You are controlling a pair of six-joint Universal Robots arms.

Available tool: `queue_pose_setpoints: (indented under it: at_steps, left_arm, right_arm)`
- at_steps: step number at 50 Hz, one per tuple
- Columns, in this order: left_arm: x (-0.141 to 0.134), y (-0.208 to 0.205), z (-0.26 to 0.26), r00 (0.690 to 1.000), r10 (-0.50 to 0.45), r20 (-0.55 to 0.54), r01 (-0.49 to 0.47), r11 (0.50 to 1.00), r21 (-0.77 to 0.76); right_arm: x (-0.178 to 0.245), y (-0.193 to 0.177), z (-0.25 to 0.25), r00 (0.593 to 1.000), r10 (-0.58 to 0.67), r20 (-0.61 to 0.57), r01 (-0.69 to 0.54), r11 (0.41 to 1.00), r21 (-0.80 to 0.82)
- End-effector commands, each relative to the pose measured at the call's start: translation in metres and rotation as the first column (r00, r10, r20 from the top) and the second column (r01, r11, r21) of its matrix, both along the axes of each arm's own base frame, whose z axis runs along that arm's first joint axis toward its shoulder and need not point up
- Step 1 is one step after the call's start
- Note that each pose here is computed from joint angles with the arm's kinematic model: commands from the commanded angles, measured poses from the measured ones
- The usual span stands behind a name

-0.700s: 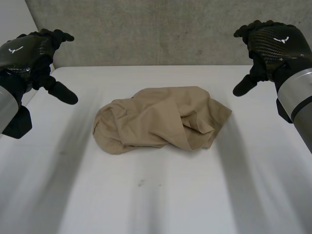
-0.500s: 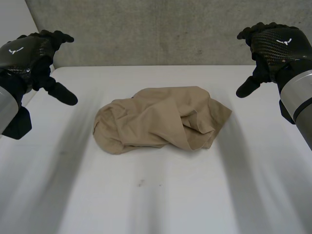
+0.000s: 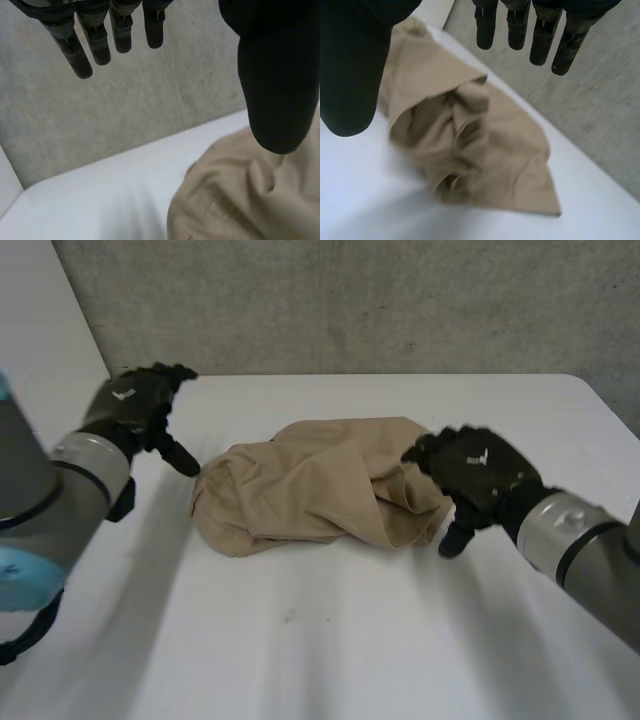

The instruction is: Fold the shorts.

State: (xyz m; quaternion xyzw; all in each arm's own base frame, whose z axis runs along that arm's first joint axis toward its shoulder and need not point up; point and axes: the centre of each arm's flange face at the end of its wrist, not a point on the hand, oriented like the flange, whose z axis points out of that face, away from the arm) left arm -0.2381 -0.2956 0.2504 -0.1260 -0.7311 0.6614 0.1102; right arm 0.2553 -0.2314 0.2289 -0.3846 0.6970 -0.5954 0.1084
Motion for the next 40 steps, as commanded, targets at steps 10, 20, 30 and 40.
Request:
queue_pose_setpoints:
  at_steps: [10,20,30,40]
  left_arm:
    - [-0.021,-0.074,-0.105,0.991,-0.027,0.131,0.012,0.993,0.115]
    - [-0.015,-0.094,-0.101,0.973,0.078,0.219,-0.090,0.995,0.047]
    - [0.042,-0.127,0.026,0.882,0.468,0.054,-0.414,0.825,-0.384]
    - [0.001,-0.099,0.105,0.973,0.223,-0.052,-0.206,0.752,-0.627]
  right_arm:
    - [-0.011,-0.011,-0.045,0.999,-0.044,-0.032,0.046,0.998,0.049]
    - [-0.012,-0.015,-0.050,0.998,-0.052,-0.036,0.054,0.997,0.051]
    - [-0.015,-0.016,-0.049,0.997,-0.062,-0.035,0.064,0.997,0.051]
    - [-0.015,-0.014,-0.052,0.998,-0.058,-0.037,0.061,0.996,0.058]
